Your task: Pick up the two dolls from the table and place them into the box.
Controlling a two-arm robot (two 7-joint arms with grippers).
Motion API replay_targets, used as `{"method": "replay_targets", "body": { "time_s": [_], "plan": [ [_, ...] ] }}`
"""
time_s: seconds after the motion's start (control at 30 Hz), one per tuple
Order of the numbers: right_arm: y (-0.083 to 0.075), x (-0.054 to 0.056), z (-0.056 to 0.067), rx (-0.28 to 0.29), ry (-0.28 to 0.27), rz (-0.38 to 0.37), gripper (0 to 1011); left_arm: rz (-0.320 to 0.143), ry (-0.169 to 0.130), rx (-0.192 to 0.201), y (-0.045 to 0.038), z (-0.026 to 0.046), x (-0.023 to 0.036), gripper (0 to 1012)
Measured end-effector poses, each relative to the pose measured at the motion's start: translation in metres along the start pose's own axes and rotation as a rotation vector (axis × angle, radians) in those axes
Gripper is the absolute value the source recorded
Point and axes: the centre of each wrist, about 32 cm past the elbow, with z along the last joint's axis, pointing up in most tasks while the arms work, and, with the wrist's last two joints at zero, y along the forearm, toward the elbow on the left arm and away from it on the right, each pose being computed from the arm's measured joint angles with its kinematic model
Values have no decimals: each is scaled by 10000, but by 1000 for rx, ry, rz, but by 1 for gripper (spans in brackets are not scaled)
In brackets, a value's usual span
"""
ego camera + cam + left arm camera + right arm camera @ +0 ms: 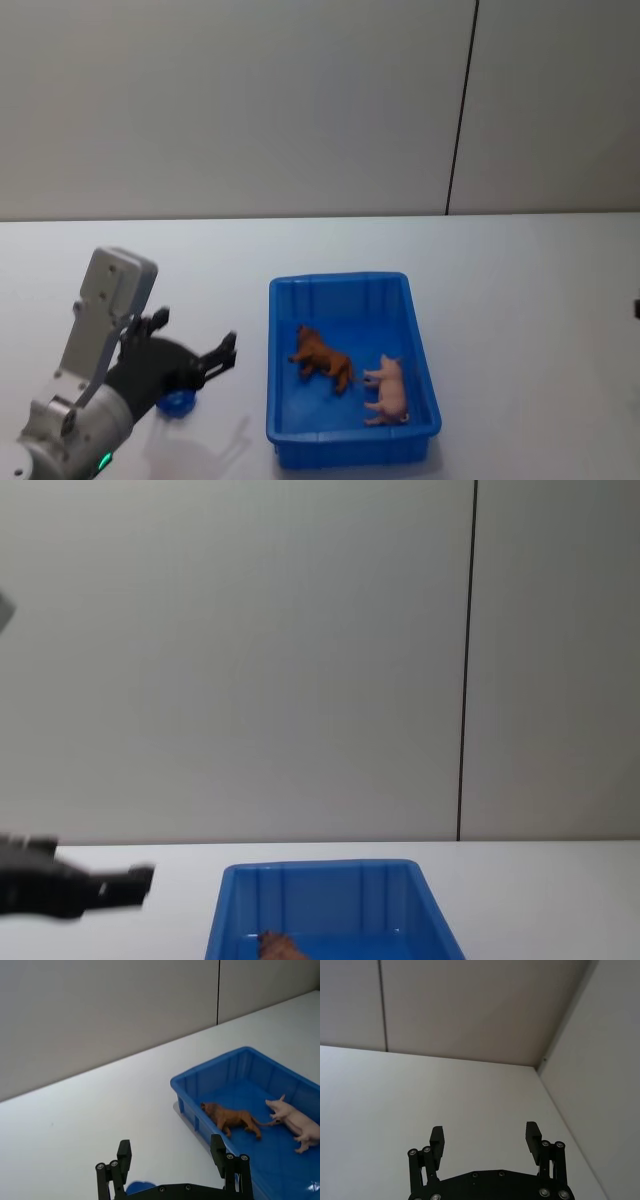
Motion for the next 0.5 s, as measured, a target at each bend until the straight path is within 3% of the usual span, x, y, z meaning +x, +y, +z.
{"method": "replay_targets", "body": {
  "time_s": [0.17,0.27,0.5],
  "plan": [
    [-40,60,-44,5,5,-55,1001,11,43,63,24,-118,-3,1003],
    [-57,85,-62,7,7,-78,1001,16,58,81,12,-162,1,1003],
    [-81,118,-85,10,9,-110,1001,31,99,121,-95,-287,37,1003]
  ]
}}
